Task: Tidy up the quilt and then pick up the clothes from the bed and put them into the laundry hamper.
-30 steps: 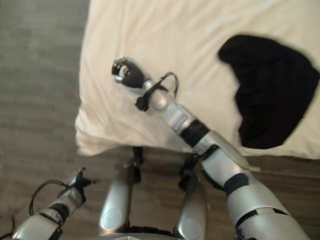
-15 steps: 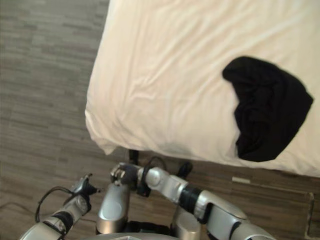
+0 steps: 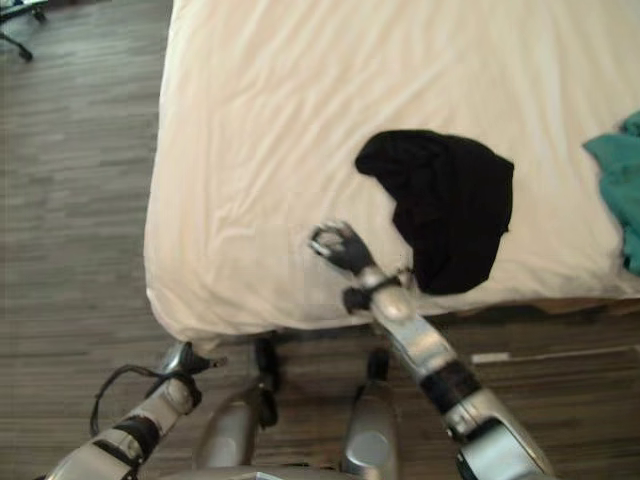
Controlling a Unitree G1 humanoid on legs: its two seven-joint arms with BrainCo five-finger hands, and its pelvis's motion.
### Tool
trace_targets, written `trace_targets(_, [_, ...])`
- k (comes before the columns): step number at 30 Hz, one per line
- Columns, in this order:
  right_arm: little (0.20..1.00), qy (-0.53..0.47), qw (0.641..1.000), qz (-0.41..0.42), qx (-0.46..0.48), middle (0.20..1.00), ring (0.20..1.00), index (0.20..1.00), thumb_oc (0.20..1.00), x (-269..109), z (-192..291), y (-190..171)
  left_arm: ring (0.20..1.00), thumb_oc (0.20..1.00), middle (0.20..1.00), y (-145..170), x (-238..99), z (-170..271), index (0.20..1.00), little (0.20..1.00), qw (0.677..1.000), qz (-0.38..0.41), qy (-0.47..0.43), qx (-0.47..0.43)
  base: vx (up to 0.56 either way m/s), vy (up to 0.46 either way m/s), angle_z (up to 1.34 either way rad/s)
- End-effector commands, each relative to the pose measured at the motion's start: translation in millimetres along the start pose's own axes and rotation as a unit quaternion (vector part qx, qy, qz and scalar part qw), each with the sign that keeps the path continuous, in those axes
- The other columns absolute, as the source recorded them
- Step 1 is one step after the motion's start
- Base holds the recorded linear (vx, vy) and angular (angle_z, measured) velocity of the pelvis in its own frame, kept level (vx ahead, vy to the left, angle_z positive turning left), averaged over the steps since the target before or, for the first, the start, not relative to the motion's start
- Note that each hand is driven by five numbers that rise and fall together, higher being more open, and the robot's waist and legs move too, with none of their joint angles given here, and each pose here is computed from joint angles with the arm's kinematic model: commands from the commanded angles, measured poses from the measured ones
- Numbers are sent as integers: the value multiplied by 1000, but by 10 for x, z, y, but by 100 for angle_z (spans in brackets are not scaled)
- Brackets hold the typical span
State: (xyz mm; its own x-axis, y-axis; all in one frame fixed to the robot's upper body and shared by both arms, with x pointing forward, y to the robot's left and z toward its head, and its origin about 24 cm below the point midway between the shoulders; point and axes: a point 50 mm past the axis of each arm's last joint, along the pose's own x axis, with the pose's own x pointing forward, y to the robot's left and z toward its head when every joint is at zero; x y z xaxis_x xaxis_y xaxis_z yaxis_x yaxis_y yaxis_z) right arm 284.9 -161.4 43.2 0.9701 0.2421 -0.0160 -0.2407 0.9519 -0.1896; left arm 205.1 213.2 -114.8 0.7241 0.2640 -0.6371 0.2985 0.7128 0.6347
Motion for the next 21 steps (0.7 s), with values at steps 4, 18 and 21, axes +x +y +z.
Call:
trace_targets(4, [200,100,991,-87,-10,200,200,200,200,-267,-484,-157,1000,1000,1000,-149,-100,-300,1000,1000,989,-8,72,-129,73,239,-120])
trace_targets(18, [1000,445,884,-126,-64,1000,1000,1000,1000,-1509,-1755,-91,1000,1000,1000,-262,-113,-400,1000,1000,992,-71,100,-17,-142,117,-158])
trace_targets(21, [1000,515,845,-122,-73,1000,1000,1000,1000,-1725,-1925,-64,1000,1000,1000,-311,-129,-394,1000,1000,992,-82,95,-17,-118,-97,-174])
